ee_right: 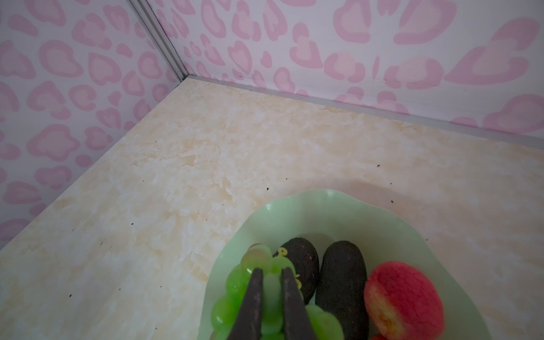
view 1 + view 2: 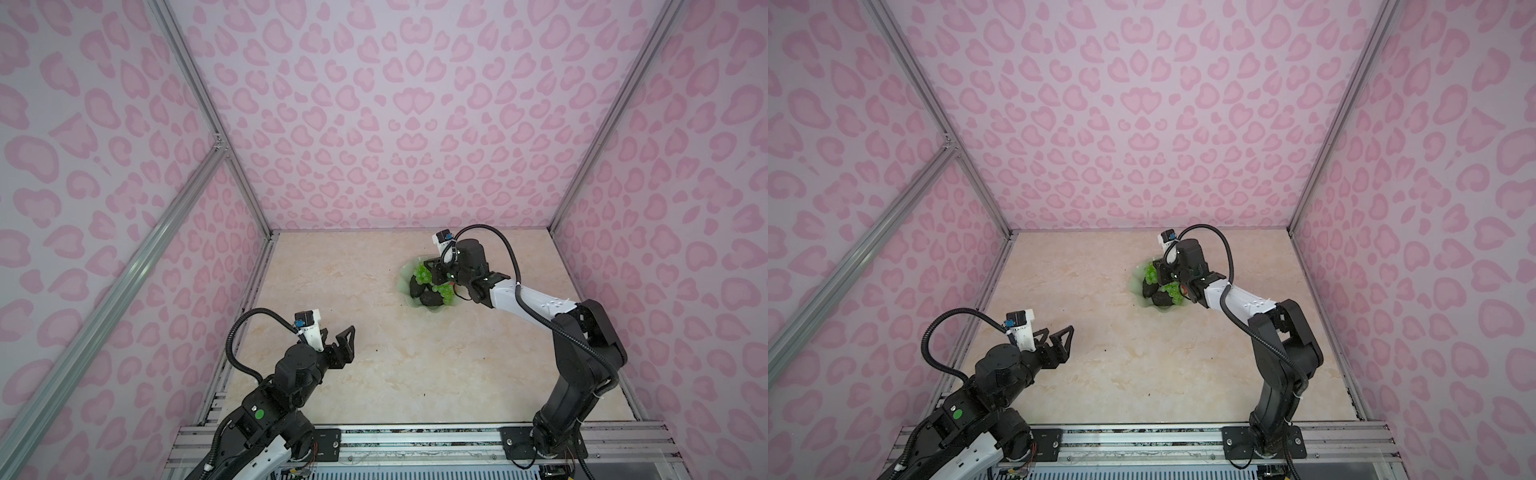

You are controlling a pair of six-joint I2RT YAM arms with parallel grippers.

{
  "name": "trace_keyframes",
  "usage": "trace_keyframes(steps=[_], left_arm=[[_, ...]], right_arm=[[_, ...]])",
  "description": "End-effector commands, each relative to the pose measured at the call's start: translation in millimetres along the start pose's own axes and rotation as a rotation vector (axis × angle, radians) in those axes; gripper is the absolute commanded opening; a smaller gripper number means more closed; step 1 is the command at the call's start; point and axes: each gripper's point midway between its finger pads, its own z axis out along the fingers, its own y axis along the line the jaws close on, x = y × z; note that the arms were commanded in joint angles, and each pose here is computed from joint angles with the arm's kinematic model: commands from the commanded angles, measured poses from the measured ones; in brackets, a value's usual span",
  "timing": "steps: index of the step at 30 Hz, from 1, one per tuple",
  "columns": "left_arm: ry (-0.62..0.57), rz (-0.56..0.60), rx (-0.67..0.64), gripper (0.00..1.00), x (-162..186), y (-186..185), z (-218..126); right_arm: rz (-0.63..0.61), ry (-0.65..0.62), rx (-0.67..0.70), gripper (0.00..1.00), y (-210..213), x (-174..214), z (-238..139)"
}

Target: Place and organize the fake fruits in the fruit bowl

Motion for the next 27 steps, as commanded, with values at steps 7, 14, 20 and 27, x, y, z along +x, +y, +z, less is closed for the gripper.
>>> trace_keyframes(steps=[7,14,20,27], left_arm=[[-0.026,0.006,0.015,0.84,-11,-6,-2],[-0.027,0.015,0.016,0.84,-12,-6,-3],[-0.035,0.021,0.009,0.85,-12,-5,-3],[-0.075,0.062,-0.023,0.86,-22,-1,-3]], right_arm=[[0.022,-0.066,-0.057,0.39,-10,4,30],[0.001,-0.180,-0.096,0.87,-1,-26,11],[-0.030,-0.249,-0.084,0.98,9,-56,-20],[-0.035,-0.299,-0.055,0.99,18,-62,-77]])
